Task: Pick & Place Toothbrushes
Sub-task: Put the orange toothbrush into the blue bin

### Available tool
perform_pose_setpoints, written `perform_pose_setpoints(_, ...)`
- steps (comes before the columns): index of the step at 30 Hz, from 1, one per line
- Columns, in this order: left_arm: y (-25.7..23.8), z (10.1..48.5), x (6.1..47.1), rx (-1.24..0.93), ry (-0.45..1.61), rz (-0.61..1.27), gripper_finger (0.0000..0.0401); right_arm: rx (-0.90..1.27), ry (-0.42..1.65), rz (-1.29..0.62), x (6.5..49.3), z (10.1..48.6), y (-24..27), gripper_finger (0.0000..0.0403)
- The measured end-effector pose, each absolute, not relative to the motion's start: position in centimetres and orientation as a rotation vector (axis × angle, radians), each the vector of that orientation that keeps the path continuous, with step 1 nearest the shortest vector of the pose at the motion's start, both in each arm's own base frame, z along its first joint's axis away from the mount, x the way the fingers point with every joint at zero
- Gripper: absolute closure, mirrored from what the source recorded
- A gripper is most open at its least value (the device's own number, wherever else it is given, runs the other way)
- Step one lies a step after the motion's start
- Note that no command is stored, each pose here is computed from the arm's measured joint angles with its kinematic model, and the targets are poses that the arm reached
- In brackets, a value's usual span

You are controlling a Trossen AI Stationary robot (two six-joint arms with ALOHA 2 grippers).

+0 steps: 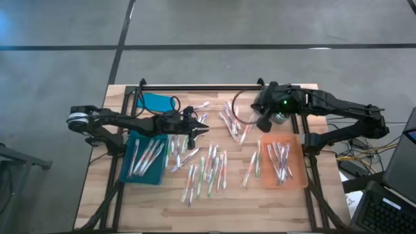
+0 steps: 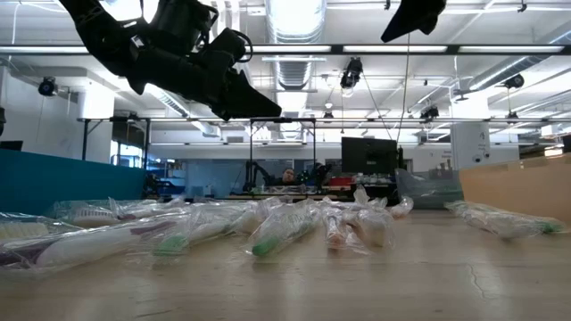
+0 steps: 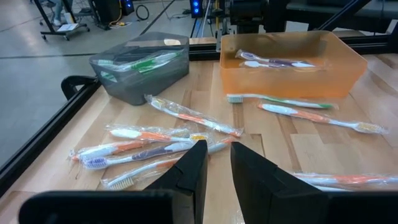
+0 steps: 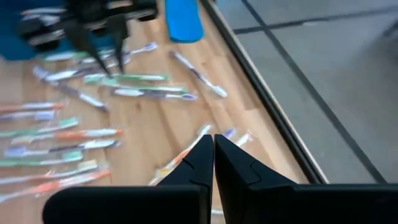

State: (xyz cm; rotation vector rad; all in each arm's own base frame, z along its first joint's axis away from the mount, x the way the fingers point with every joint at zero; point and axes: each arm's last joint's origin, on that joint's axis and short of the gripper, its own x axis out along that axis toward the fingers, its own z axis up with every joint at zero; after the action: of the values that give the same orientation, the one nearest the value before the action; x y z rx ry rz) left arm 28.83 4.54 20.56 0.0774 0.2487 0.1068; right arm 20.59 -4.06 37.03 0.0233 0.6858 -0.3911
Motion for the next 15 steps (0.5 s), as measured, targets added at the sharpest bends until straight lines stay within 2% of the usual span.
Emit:
perform_pose_setpoints(10,4.5,20.6,28.8,0.068,0.247,0.108,0.0327,-0.126,0.687,-0.205,22.2,32.8,-0.8,0.0394)
perform_pose_setpoints(15,4.5,20.6,28.8,-0.105,0.239,0.128,0.0327,-0.183,0.712,-0.128,22.3,30.3,0.8,0.0394)
